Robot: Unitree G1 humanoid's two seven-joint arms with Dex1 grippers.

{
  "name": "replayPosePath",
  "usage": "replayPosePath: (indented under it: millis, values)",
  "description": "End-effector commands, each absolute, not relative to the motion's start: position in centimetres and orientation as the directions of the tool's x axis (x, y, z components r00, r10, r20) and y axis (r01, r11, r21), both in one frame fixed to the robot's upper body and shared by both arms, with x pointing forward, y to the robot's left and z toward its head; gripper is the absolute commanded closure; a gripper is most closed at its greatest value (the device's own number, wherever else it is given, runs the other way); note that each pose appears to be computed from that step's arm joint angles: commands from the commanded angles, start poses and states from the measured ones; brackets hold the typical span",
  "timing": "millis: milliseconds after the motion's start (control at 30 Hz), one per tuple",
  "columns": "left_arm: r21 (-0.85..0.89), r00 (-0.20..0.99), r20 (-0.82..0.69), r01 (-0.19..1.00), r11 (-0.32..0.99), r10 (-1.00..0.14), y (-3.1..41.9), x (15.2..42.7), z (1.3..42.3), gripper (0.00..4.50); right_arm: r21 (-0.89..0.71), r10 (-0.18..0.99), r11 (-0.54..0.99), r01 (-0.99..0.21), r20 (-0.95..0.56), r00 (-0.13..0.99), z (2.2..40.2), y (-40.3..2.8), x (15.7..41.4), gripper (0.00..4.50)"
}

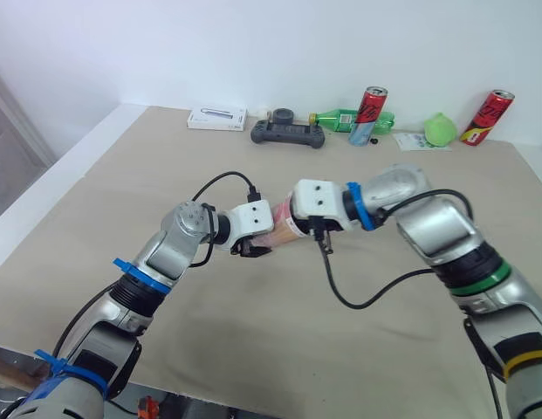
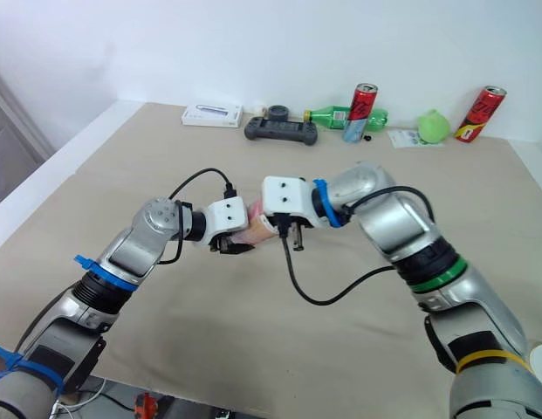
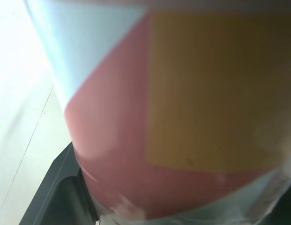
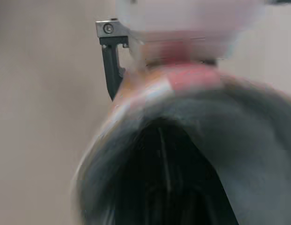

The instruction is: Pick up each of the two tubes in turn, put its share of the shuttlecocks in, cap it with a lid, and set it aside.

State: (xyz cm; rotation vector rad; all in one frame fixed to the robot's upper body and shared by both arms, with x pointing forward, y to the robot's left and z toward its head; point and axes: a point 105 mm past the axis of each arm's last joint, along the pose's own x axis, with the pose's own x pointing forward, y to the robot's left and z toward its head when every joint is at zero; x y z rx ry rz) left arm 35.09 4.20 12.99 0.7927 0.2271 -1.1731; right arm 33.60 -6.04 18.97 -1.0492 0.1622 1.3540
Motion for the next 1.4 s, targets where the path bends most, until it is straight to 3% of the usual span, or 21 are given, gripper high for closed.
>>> replayPosePath:
  millis: [33, 200, 300, 500, 767, 933, 1033, 1200, 1233, 1267, 1333, 1400]
  values:
    - [0.374, 0.334, -0.581, 0.919, 0.121, -0.742, 3.3, 33.8, 11.2, 1.52, -0.503, 0.664, -0.217, -0.836, -0.704, 0.252, 17.2, -5.3, 33.8, 4.45]
    - [0.370, 0.336, -0.580, 0.920, 0.127, -0.742, 3.2, 33.7, 11.1, 1.52, -0.513, 0.687, -0.259, -0.818, -0.694, 0.217, 17.4, -3.4, 33.4, 4.45]
    - [0.370, 0.338, -0.579, 0.920, 0.130, -0.742, 3.2, 33.6, 11.1, 1.52, -0.542, 0.727, -0.214, -0.813, -0.644, 0.238, 19.6, -3.6, 33.5, 4.45]
    - [0.370, 0.341, -0.578, 0.919, 0.134, -0.742, 3.3, 33.7, 11.1, 1.52, -0.565, 0.798, -0.124, -0.816, -0.545, 0.256, 25.2, -6.4, 32.0, 4.45]
    - [0.372, 0.356, -0.562, 0.915, 0.156, -0.747, 3.6, 34.1, 11.3, 1.52, -0.571, 0.799, -0.049, -0.819, -0.515, 0.312, 27.8, -10.3, 30.7, 4.45]
    - [0.397, 0.382, -0.506, 0.899, 0.184, -0.773, 3.1, 34.5, 12.3, 1.52, -0.559, 0.762, 0.004, -0.829, -0.535, 0.364, 27.9, -13.3, 30.4, 4.45]
    - [0.412, 0.415, -0.385, 0.877, 0.249, -0.824, 2.2, 35.0, 14.6, 1.52, -0.535, 0.642, 0.090, -0.840, -0.613, 0.460, 27.6, -19.1, 29.8, 4.45]
    - [0.362, 0.406, -0.209, 0.877, 0.316, -0.890, 0.9, 34.6, 16.7, 1.52, -0.435, 0.437, 0.245, -0.866, -0.748, 0.499, 26.6, -27.5, 26.9, 4.45]
    - [0.341, 0.396, -0.163, 0.882, 0.325, -0.904, 0.5, 34.3, 17.0, 1.52, -0.423, 0.399, 0.287, -0.860, -0.763, 0.508, 26.6, -29.1, 26.4, 3.87]
    - [0.316, 0.385, -0.122, 0.889, 0.332, -0.915, 0.1, 34.0, 17.3, 1.52, -0.404, 0.354, 0.334, -0.851, -0.783, 0.511, 26.4, -30.8, 25.8, 3.68]
    - [0.283, 0.363, -0.067, 0.900, 0.331, -0.929, -0.7, 33.3, 17.5, 1.52, -0.369, 0.286, 0.398, -0.840, -0.820, 0.495, 25.8, -33.6, 24.6, 2.38]
    - [0.254, 0.343, -0.015, 0.910, 0.329, -0.939, -1.7, 32.7, 17.5, 1.52, -0.338, 0.215, 0.459, -0.822, -0.855, 0.472, 24.9, -36.4, 23.3, 1.84]
